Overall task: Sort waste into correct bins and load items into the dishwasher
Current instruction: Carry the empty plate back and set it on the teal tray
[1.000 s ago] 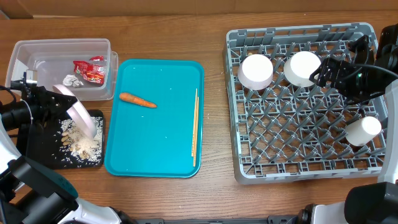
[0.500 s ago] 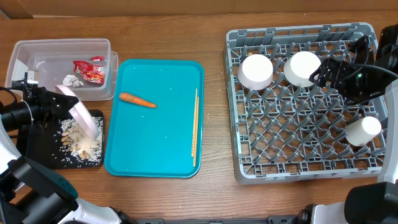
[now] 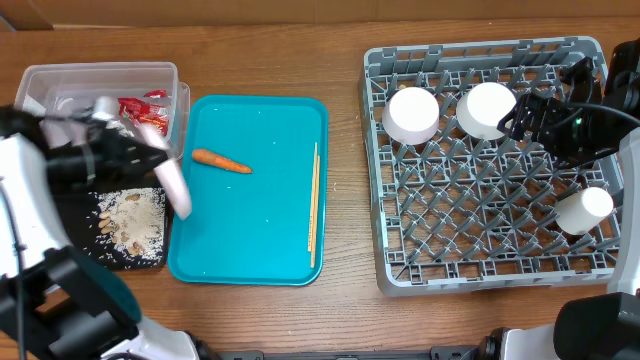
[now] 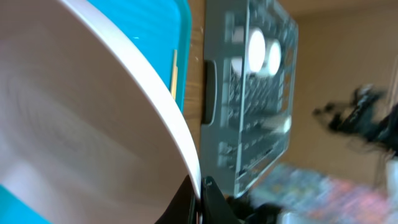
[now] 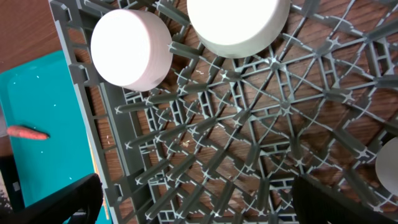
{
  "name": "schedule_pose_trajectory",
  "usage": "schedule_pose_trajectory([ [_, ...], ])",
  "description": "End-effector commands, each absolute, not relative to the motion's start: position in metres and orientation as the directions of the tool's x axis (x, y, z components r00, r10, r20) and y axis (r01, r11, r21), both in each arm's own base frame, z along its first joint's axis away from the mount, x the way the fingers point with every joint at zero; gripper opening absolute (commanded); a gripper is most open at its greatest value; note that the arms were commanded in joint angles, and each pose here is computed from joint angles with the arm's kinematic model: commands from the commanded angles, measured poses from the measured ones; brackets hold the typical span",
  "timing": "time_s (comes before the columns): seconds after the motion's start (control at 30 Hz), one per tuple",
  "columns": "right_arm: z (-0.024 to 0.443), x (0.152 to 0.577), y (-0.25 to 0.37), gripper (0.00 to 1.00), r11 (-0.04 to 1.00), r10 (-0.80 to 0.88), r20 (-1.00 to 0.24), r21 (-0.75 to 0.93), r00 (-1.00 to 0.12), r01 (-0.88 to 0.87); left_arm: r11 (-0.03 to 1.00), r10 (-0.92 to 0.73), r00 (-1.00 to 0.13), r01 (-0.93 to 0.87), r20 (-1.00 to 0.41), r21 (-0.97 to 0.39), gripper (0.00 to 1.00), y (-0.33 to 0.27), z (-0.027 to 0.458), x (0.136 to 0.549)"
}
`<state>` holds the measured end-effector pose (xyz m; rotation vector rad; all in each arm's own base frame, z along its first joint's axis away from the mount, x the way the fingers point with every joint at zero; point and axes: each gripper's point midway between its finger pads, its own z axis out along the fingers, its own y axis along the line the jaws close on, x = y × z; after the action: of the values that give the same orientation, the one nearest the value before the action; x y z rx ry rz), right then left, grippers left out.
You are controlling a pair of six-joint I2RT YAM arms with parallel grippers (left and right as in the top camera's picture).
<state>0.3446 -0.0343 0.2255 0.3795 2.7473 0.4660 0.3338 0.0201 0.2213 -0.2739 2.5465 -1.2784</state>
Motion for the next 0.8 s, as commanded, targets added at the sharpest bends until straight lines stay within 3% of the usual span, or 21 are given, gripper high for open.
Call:
schedule_pose_trajectory([
  [0.0, 0.238, 0.346, -0.035, 1.00, 0.919, 0.300, -0.315, 0.348, -0.900, 0.184, 0.699, -0.161, -0.967, 0.029, -0.197, -0.715, 0.04, -0.023, 0.223, 0.339],
  [0.1, 0.238, 0.346, -0.035, 1.00, 0.919, 0.300, -0.315, 0.348, -0.900, 0.184, 0.810, -0.065, -0.979, 0.061, -0.192, -0.584, 0.04, -0.066, 0.201, 0.355],
  [0.33, 0.238, 0.346, -0.035, 1.00, 0.919, 0.300, -0.315, 0.348, -0.900, 0.184, 0.939, 0.074, -0.976, 0.138, -0.206, -0.314, 0.04, -0.144, 0.164, 0.363],
  [0.53, 0.238, 0.346, -0.035, 1.00, 0.919, 0.300, -0.315, 0.348, -0.900, 0.184, 0.931, 0.238, -0.954, 0.277, -0.182, -0.236, 0.04, -0.211, 0.129, 0.349],
  [0.77, 0.238, 0.345, -0.034, 1.00, 0.919, 0.300, -0.312, 0.349, -0.902, 0.185, 0.966, 0.203, -0.965, 0.225, -0.164, -0.127, 0.04, -0.212, 0.108, 0.351],
])
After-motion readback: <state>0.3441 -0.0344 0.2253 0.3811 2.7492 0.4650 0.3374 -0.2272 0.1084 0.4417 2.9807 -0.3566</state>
